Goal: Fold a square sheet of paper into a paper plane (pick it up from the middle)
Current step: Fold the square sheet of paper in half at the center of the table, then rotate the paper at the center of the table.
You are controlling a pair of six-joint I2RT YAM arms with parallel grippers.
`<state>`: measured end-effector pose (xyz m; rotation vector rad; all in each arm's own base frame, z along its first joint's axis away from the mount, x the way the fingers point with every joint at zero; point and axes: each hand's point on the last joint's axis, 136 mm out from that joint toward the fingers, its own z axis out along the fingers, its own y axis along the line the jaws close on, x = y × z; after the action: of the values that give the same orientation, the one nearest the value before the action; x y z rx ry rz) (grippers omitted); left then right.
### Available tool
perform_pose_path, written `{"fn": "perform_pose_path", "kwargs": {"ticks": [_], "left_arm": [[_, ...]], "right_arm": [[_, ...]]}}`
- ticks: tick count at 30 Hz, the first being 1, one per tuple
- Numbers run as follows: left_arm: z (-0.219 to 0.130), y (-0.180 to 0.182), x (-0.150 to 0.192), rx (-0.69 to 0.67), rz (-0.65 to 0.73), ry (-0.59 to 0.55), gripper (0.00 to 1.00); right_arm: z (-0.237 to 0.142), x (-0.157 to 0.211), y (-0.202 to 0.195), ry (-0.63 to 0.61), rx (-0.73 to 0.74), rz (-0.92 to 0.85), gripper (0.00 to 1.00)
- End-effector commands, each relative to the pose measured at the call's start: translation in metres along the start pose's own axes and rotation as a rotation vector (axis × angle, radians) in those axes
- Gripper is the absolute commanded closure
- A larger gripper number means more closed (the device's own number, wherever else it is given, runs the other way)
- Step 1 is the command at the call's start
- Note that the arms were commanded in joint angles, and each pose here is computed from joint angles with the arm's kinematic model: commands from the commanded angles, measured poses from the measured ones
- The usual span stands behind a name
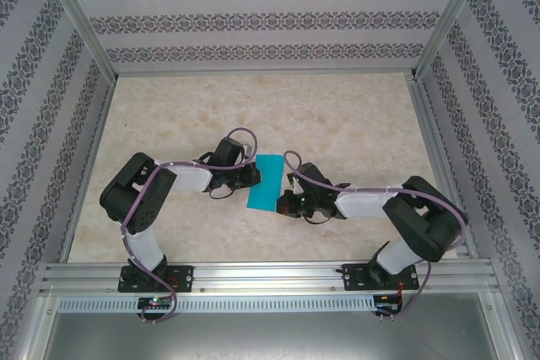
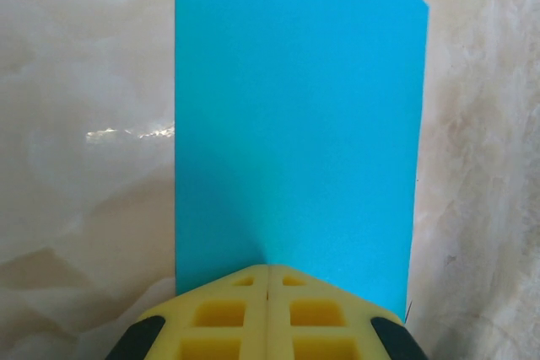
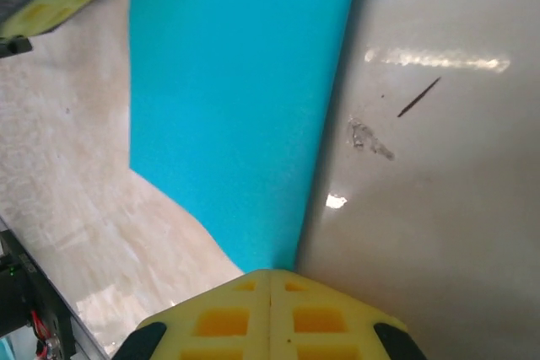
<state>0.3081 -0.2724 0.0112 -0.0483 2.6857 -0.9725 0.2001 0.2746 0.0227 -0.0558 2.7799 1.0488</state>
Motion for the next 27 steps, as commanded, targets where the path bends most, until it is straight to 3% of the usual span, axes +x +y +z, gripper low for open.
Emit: {"fn": "perform_pose_path", "kwargs": {"ticks": [1,12,23,27], "left_arm": [[0.007,0.093,0.074,-0.326,-0.091,0.203,1.0],[0.009,0.088,0.072,-0.322,-0.079,0.217,1.0],[0.008,0.085,0.069,-0.327,-0.065,0.214,1.0],[0.001,0.067,0.056,-0.289,-0.032,0.191,0.99]], "right_arm": [[-0.015,-0.027,0.02,-0.091,0.006,-0.065,0.99],[0.016,-0.083,0.016,-0.101,-0.004,-0.001,1.0],[0.024,-0.048,-0.028,0.002,0.089,0.064,1.0],[0.028,-0.028,-0.023,0.03,0.08,0.104,1.0]]}}
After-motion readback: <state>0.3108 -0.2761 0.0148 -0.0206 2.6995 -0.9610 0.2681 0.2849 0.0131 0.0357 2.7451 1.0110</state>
